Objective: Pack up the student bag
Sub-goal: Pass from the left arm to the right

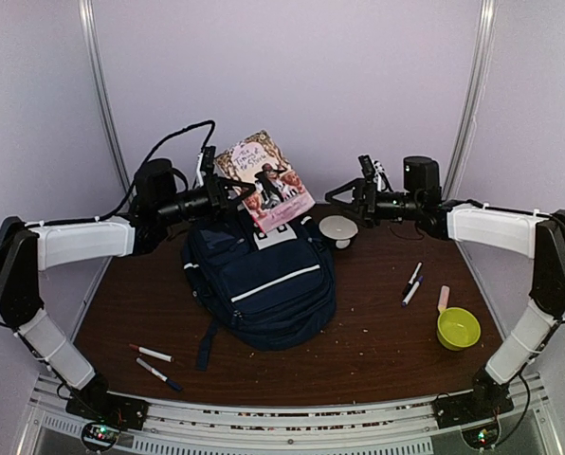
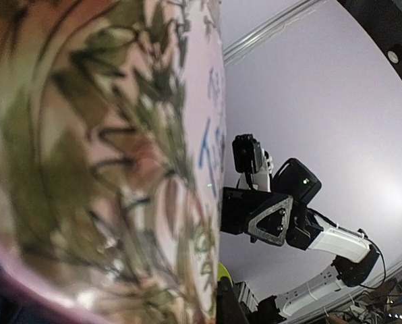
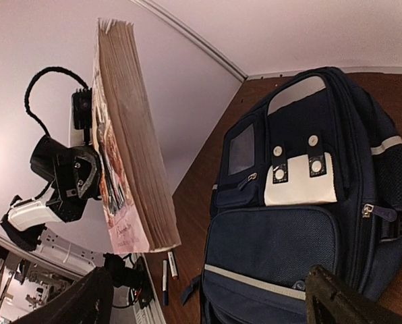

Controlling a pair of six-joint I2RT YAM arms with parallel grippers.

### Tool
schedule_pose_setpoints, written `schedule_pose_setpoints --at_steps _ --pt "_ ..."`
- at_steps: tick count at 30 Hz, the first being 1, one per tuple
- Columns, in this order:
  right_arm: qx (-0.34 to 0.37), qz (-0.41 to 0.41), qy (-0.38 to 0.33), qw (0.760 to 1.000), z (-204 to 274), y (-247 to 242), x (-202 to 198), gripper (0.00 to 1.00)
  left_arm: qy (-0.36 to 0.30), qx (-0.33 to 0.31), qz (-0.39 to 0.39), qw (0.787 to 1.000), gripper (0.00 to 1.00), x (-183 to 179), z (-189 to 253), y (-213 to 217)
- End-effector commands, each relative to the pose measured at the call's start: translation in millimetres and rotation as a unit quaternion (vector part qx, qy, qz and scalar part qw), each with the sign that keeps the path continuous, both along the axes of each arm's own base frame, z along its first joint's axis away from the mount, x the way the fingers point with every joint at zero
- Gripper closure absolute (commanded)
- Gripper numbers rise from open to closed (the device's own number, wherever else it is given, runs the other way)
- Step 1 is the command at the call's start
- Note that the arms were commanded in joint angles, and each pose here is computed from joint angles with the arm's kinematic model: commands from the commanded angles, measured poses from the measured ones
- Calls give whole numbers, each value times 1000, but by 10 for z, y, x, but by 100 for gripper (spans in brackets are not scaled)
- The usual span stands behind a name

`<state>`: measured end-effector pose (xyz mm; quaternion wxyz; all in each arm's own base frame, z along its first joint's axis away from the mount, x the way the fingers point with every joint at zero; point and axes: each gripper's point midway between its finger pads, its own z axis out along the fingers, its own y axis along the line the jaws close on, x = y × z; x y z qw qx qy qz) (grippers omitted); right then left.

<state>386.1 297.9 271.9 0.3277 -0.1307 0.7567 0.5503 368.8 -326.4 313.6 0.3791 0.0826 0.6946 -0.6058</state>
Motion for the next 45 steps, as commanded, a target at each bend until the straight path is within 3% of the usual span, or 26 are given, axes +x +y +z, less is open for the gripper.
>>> schedule_pose_setpoints --at_steps 1,7,10,18,23,29,45 --pt "35 80 -73 994 395 106 -306 0 -46 1 -90 995 100 -367 284 -79" --pt "74 143 -28 987 419 373 -376 14 -42 5 -134 990 100 -536 283 -140" --pt "104 173 -16 979 417 517 -539 15 -42 1 -153 987 100 -609 286 -202" --pt "102 223 10 969 296 780 -863 19 -33 -37 -200 979 100 -701 355 -335" --pt "145 252 5 957 536 700 -1043 38 -8 45 -158 986 100 -513 48 -316" --pt "103 238 0 966 419 620 -1116 48 7 129 -98 987 100 -340 -192 -163" --pt "49 239 15 970 135 677 -1205 76 12 153 -31 988 100 -248 -238 73"
